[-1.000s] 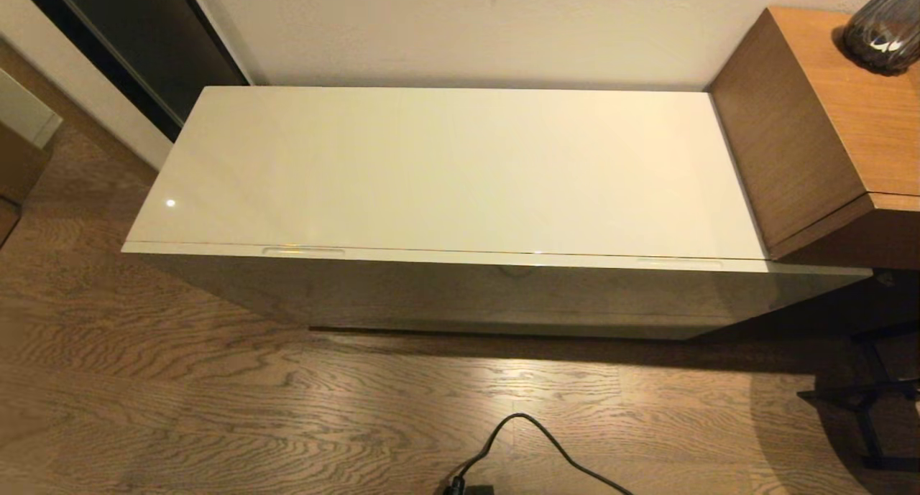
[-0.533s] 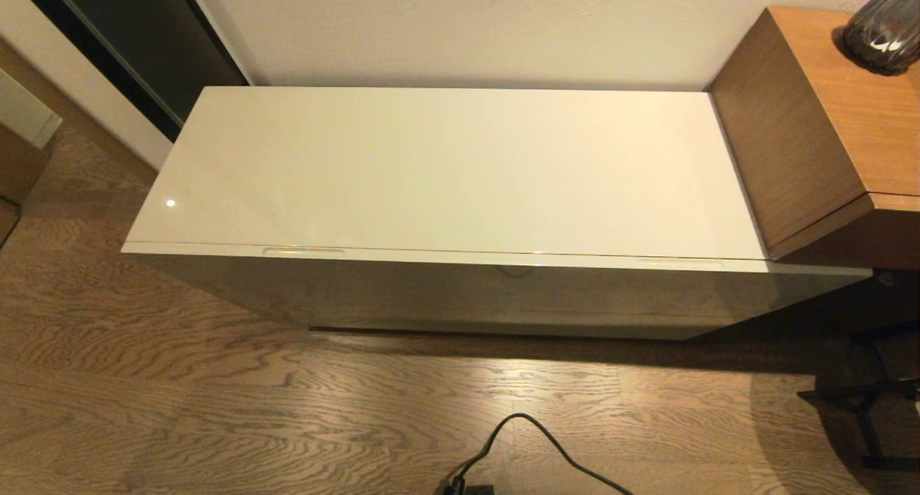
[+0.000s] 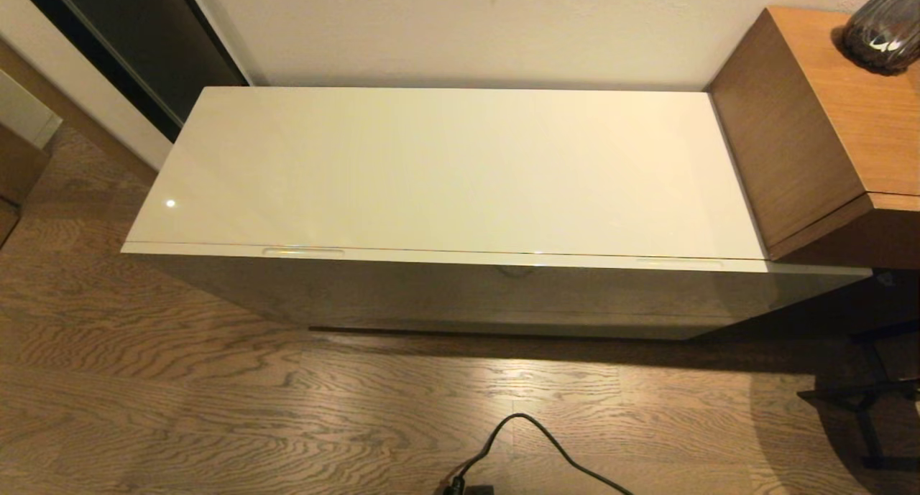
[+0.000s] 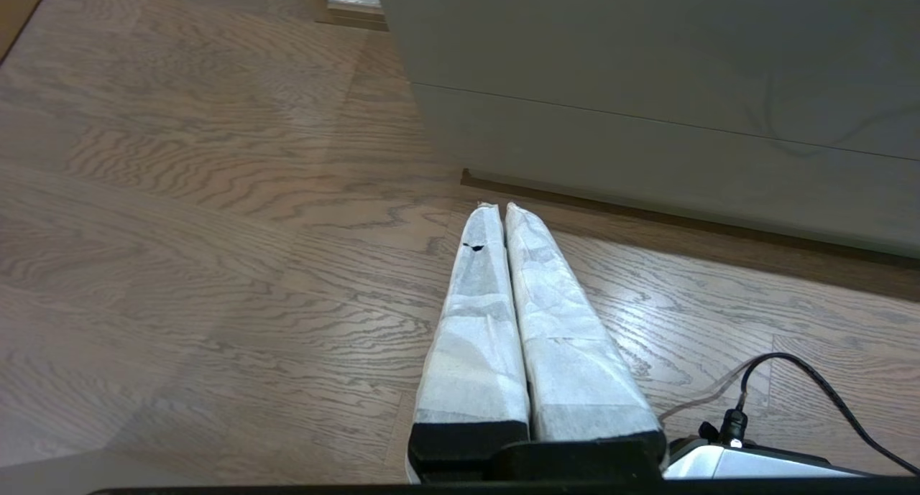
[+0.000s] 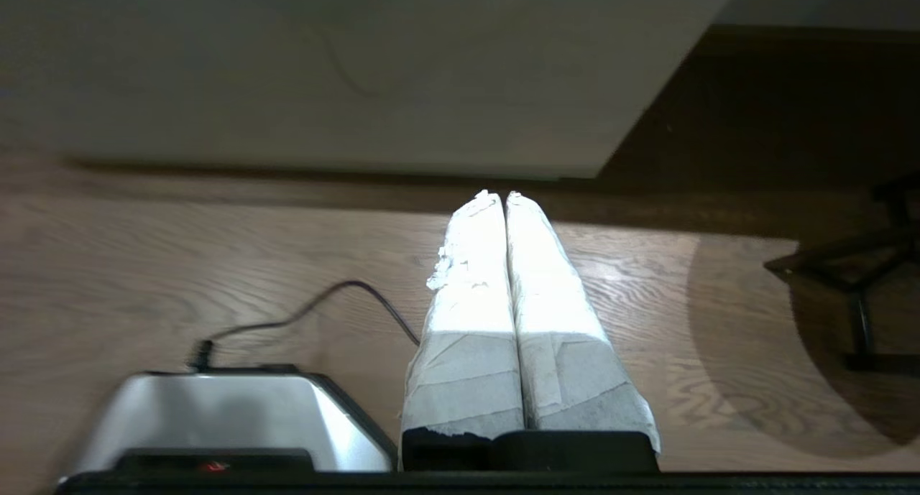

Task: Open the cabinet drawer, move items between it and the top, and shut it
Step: Open the drawer

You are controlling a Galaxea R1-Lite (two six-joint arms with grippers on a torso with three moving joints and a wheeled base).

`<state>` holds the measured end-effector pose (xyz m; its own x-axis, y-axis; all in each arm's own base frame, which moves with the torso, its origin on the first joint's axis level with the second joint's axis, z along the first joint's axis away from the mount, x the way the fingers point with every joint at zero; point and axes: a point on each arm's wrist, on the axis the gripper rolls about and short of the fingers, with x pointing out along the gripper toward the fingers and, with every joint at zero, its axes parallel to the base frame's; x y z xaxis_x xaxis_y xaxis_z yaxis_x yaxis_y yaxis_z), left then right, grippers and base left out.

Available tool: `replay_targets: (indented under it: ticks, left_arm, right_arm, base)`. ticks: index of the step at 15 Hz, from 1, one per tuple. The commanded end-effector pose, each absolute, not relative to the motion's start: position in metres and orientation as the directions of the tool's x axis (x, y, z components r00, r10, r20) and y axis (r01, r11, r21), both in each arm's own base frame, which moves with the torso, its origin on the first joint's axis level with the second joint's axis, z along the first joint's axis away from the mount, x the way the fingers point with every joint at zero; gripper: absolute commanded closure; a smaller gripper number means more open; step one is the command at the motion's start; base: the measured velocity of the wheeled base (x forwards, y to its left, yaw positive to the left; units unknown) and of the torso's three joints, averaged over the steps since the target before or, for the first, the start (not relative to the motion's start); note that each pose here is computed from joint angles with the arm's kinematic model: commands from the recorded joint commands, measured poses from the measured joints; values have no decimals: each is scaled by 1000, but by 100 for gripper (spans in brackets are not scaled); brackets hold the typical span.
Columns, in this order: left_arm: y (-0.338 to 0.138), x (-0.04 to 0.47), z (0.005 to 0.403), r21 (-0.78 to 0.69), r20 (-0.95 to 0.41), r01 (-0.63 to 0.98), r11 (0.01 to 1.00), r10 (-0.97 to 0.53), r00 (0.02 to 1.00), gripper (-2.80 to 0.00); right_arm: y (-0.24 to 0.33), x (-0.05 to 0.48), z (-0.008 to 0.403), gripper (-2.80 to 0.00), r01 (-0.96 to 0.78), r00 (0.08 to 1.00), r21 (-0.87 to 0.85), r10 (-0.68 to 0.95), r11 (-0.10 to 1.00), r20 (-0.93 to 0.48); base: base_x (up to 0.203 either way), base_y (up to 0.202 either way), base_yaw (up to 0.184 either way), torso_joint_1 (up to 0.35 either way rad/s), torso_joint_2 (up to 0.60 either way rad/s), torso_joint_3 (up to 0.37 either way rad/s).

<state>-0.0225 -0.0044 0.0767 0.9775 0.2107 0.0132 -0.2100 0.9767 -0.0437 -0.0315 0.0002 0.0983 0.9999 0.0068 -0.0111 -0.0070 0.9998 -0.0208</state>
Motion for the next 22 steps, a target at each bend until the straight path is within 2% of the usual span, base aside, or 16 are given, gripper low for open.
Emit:
replay_targets:
  ticks: [1,2,5,8,10,13,16,18,22]
  left_arm:
    - [-5,-25,75,-45,51,-209,977,211,976,0]
    - [-5,-25,75,-45,51,-209,977,211,976,0]
    - [-5,-25,75,-45,51,-209,977,211,976,0]
    - [-5,-25,75,-45,51,-209,977,211,976,0]
    - [-5,-25,75,-45,51,-209,977,211,976,0]
    - [-5,-25,75,-45,51,-209,977,211,976,0]
    - [-5,-25,75,-45,51,-209,977,211,976,0]
    - [-5,-25,75,-44,49,-209,977,211,976,0]
    - [-5,-25,75,-46,51,-209,977,211,976,0]
  right_arm:
    - [1,-37,153,0,-35,999,24,35,999,-34]
    - [1,-26,171,0,-50,992,49,55,998,-112]
    - [2,31,187,0,-64,914,108,102,992,-392]
    - [5,93,184,0,-77,824,148,147,986,-547]
    - [9,142,175,0,-66,793,172,157,983,-589]
    - [25,216,153,0,20,799,176,91,984,-595]
    - [55,273,146,0,103,864,221,23,970,-503]
    - [63,288,162,0,119,906,280,11,953,-423]
    - [66,297,172,0,130,918,300,-1,945,-396]
  base:
    - [0,0,0,0,0,0]
    - [0,0,0,0,0,0]
    - [0,0,0,0,0,0]
    - [0,0,0,0,0,0]
    - [0,0,0,0,0,0]
    - [0,0,0,0,0,0]
    - [0,0,0,0,0,0]
    - [0,0,0,0,0,0]
    - [0,0,0,0,0,0]
